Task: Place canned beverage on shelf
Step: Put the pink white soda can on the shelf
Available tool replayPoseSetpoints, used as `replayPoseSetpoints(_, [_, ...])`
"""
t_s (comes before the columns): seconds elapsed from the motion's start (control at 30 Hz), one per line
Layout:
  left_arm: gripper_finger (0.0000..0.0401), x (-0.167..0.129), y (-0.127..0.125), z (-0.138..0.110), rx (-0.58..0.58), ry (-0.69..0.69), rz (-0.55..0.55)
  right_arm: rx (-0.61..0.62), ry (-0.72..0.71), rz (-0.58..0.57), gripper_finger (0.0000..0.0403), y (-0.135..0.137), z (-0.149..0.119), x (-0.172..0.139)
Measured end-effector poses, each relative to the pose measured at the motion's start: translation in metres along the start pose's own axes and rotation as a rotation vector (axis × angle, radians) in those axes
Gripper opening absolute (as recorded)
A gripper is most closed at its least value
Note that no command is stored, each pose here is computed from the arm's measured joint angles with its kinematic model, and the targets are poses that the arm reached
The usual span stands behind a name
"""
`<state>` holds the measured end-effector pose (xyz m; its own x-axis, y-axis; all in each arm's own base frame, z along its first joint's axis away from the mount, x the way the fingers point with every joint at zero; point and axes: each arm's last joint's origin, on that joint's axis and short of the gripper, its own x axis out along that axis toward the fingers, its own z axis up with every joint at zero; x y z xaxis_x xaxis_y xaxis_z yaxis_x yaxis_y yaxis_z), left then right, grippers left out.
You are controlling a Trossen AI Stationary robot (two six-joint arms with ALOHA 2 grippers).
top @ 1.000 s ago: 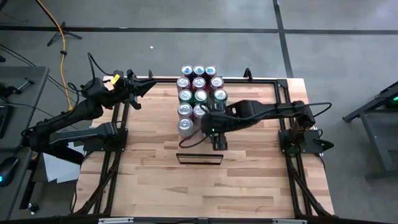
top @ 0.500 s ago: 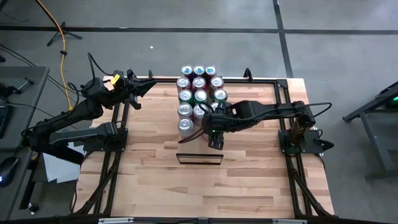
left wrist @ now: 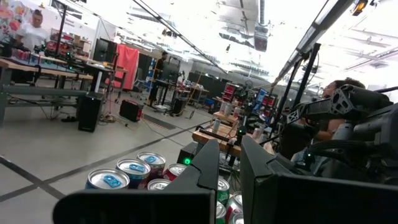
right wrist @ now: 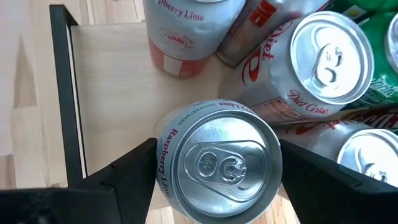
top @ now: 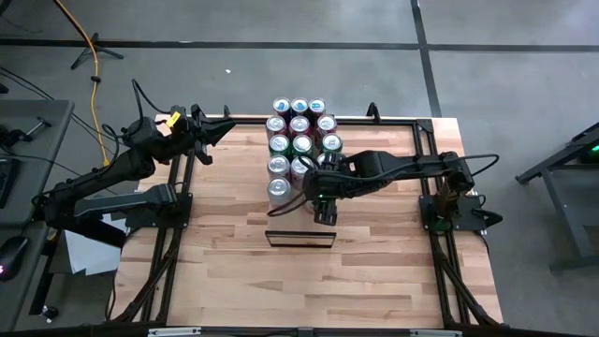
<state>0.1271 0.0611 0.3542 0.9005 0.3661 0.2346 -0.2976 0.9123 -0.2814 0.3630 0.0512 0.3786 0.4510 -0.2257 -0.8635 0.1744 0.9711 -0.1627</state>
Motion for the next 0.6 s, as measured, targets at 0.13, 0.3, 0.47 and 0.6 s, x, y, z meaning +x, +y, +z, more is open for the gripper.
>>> replayPoseSetpoints(0.13, [0.0, 0.0, 0.0, 0.0, 0.0, 0.0, 0.0, -0.002, 0.006, 0.023, 0.0287, 0.0005, -0.0003, -0.0001])
replayPoseSetpoints(0.3, [0.0, 0.0, 0.0, 0.0001, -0.001, -0.001, 0.0, -0.004, 0.008, 0.024, 0.0287, 0.0006, -0.0004, -0.0002])
replayPoseSetpoints(0.47, [0.0, -0.0001, -0.0001, 0.0001, -0.001, -0.001, -0.001, -0.004, 0.008, 0.019, 0.0287, 0.0004, -0.0005, -0.0002])
replayPoseSetpoints(0.6, [0.0, -0.0001, -0.0002, 0.0004, 0.0, -0.004, -0.002, 0.006, 0.009, 0.018, 0.03, -0.0002, -0.0004, 0.0])
